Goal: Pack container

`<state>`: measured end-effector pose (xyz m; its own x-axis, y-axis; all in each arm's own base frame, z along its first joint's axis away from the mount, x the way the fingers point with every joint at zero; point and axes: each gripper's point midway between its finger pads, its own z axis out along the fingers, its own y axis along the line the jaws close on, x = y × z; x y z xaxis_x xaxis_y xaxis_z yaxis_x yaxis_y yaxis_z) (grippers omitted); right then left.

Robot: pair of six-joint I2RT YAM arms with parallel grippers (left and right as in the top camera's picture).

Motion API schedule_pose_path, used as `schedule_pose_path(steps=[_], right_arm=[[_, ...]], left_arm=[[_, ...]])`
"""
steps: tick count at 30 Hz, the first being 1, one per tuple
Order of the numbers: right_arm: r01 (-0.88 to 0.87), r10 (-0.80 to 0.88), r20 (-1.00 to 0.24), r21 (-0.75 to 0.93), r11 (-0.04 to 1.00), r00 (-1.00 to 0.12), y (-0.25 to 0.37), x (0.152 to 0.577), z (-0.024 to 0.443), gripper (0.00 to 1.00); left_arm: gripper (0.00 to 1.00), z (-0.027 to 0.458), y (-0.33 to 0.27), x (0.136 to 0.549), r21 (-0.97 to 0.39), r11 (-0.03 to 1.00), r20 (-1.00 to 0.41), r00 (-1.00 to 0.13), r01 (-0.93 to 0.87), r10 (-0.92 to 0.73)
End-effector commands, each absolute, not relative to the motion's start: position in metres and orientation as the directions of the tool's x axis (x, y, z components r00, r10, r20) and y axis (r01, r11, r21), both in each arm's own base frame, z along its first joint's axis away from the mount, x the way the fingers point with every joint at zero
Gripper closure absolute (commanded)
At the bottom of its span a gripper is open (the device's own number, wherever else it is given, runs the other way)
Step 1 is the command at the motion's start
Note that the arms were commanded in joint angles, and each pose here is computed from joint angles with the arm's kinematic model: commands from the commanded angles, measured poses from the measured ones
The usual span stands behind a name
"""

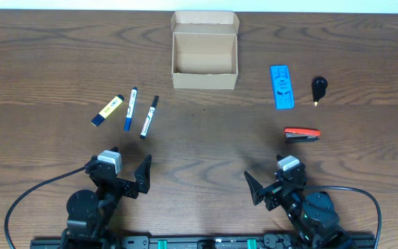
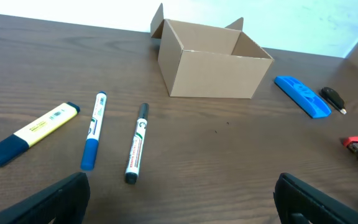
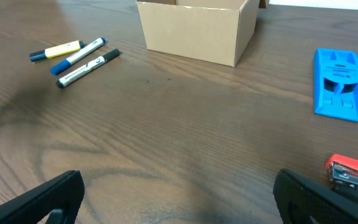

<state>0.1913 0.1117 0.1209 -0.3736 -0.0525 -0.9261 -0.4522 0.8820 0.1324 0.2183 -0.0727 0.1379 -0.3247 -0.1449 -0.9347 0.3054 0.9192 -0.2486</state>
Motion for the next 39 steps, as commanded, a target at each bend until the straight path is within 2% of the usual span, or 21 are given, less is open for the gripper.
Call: schedule_pose_path(steps=[1,39], right_arm=[[-0.468,-0.067,-0.930,0.119,0.876,-0.362,0.1138,0.1902,0.1205,0.01],[-0.459,-0.043,-0.928,0.143,0.877,-0.371,0.1140,0.1904,0.1213,0.01]], left_arm=[[0.04,0.1274,-0.0710,0.2190,-0.255,0.922,-0.928,-0.343,0.292,-0.148],[0.05,0.1274,-0.0710,0.2190,-0.255,0.922,-0.928,-0.342,0.292,-0.148]])
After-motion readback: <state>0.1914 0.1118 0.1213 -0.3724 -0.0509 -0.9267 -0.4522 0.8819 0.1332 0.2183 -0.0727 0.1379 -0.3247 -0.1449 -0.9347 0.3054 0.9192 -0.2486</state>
